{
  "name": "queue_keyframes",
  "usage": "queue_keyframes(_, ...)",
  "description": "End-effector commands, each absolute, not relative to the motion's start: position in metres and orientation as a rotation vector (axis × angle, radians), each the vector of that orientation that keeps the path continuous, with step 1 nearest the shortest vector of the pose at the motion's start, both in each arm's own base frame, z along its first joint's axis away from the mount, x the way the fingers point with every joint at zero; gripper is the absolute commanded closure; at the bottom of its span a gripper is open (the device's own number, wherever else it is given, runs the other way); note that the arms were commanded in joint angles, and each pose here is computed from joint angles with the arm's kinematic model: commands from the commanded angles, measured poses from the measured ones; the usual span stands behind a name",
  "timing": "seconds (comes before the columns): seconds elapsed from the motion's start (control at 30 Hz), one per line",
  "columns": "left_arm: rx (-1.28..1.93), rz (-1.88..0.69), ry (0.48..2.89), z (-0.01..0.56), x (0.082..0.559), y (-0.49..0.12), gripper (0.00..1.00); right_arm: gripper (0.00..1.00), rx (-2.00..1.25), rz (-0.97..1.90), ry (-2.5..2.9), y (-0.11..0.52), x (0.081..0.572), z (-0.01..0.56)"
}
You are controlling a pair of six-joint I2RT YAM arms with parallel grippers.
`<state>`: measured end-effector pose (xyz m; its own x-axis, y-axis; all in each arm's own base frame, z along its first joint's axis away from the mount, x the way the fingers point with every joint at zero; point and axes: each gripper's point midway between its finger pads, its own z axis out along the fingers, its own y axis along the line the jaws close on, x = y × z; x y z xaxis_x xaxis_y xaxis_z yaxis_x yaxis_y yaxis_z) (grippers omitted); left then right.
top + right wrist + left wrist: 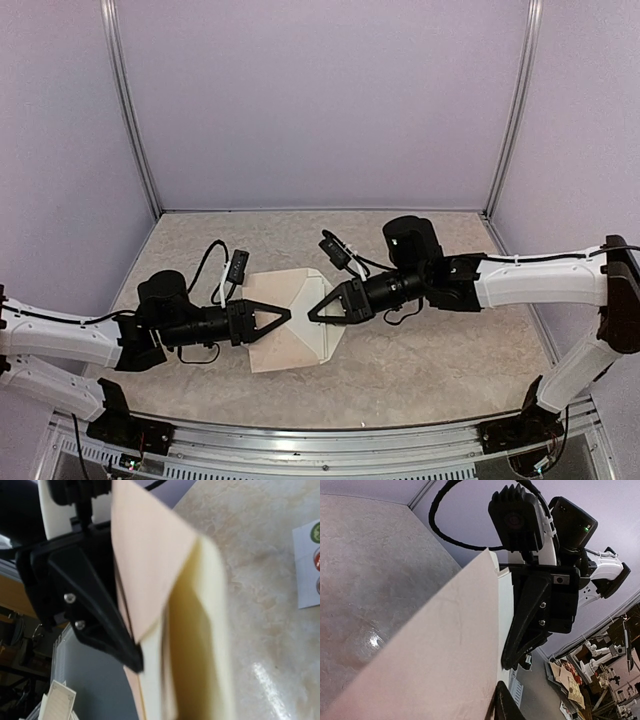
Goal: Place the letter into the envelope and seal it
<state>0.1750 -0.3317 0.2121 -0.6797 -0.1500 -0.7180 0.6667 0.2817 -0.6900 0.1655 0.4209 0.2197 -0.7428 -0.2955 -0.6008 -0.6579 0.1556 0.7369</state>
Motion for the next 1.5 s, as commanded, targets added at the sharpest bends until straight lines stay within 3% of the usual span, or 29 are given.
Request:
queue_keyframes(0.0, 0.487, -1.528, 1.78, 0.231, 0.172, -0.338, 0.85, 1.0, -0.987, 1.647, 2.067, 0.435, 0.161, 0.228)
queue_keyframes(0.3, 0.491, -1.562, 1.773, 0.231, 0.169, -0.344, 0.86, 1.0, -1.024, 1.679, 2.045, 0.449, 0.159, 0.229)
queue_keyframes(0.5, 0.463, -1.523, 1.793, 0.224, 0.174, -0.34, 1.0, 1.0, -0.984, 1.641, 2.039, 0.442, 0.162, 0.234)
queue_keyframes(0.63, 0.448, -1.514, 1.775, 0.228, 0.174, -0.334, 1.0, 0.83, -0.94, 1.613, 2.055, 0.431, 0.163, 0.233)
queue_keyframes(0.73, 0.451, -1.517, 1.766, 0.231, 0.173, -0.333, 1.0, 0.79, -0.917, 1.612, 2.068, 0.427, 0.162, 0.23)
queue_keyframes(0.83, 0.458, -1.523, 1.759, 0.233, 0.172, -0.333, 1.0, 0.81, -0.911, 1.625, 2.063, 0.427, 0.162, 0.23)
queue_keyframes(1.1, 0.473, -1.538, 1.755, 0.234, 0.17, -0.335, 1.0, 1.0, -0.943, 1.669, 2.032, 0.436, 0.161, 0.233)
queue_keyframes(1.3, 0.477, -1.551, 1.764, 0.231, 0.169, -0.338, 0.89, 1.0, -0.979, 1.701, 2.005, 0.441, 0.157, 0.236)
queue_keyframes(1.47, 0.484, -1.563, 1.771, 0.229, 0.169, -0.342, 0.88, 1.0, -0.983, 1.711, 1.992, 0.443, 0.156, 0.238)
